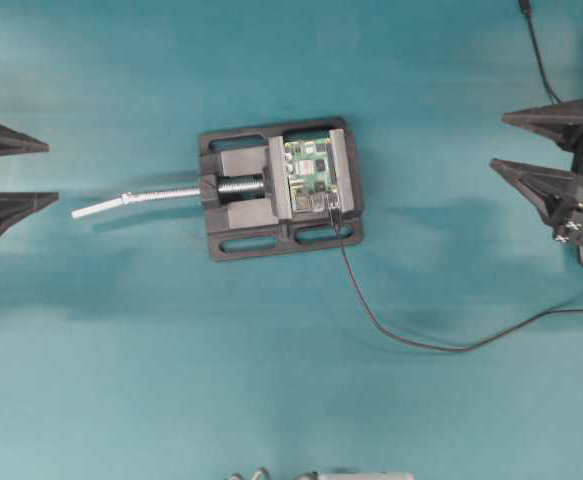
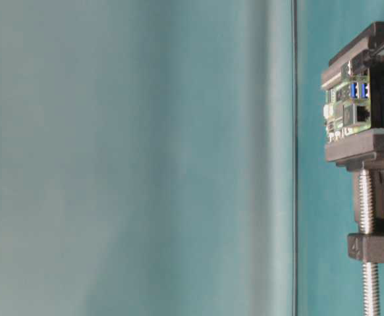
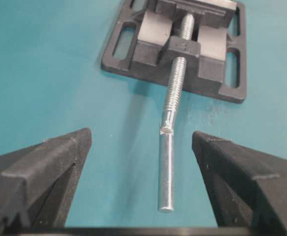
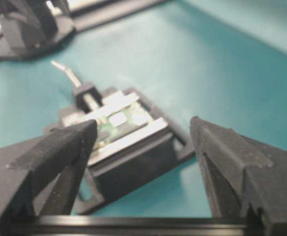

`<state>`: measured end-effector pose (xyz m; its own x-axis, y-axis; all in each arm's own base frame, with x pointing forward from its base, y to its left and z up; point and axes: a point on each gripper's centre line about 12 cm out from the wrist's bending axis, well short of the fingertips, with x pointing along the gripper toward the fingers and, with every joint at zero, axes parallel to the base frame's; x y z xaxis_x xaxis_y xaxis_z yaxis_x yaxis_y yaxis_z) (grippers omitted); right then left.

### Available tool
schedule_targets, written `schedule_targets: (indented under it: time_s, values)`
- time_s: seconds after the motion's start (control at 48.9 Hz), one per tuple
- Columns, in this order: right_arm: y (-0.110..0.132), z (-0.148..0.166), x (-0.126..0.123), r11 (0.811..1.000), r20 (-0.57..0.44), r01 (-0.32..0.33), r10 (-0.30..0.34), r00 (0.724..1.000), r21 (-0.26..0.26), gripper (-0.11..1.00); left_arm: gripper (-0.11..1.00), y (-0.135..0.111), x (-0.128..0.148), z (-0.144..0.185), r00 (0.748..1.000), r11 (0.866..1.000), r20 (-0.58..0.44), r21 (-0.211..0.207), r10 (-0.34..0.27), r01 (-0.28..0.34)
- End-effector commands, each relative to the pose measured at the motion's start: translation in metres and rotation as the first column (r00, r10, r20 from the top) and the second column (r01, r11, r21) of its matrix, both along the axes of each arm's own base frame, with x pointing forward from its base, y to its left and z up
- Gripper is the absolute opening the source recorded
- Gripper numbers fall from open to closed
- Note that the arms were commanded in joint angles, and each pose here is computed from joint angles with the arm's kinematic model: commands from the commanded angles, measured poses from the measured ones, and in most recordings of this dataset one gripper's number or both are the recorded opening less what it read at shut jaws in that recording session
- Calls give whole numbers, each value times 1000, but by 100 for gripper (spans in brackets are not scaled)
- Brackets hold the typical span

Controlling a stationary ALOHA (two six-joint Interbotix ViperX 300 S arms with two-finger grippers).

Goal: Insert the USB into the fixed PCB.

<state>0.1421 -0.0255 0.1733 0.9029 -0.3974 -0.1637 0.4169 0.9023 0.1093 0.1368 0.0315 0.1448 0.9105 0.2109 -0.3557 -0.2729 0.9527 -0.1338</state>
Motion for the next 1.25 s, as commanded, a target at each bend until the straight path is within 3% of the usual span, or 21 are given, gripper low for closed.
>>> schedule_targets:
  time_s: [0.0,0.164,0.409,0.818,0.941,1.084,1.166,1.227]
  values:
    - [-1,6,0,998,2,-3,3,1000,-59,82,99,1,2,5,1000,1000,15,-10,5,-5]
    - [-4,5,-2,992,-14,5,-7,1000,-128,82,99,1,2,4,1000,1000,13,-10,7,-7]
    - [6,6,3,995,-27,-72,70,997,-75,82,99,1,2,4,1000,1000,13,-10,7,-7]
    - [6,3,2,995,-31,-73,71,997,-70,82,99,1,2,4,1000,1000,13,-10,7,-7]
    - [12,-5,2,990,-66,-135,131,989,-50,83,99,1,2,4,1000,1000,12,-10,7,-7]
    - [30,-15,3,959,-125,-283,282,951,12,83,99,1,2,4,1000,1000,13,-10,5,-5]
    - [43,-20,3,922,-154,-383,388,909,65,83,99,1,2,4,1000,1000,13,-10,5,-5]
    - [54,-24,1,882,-174,-458,470,865,108,83,99,1,2,4,1000,1000,13,-10,7,-7]
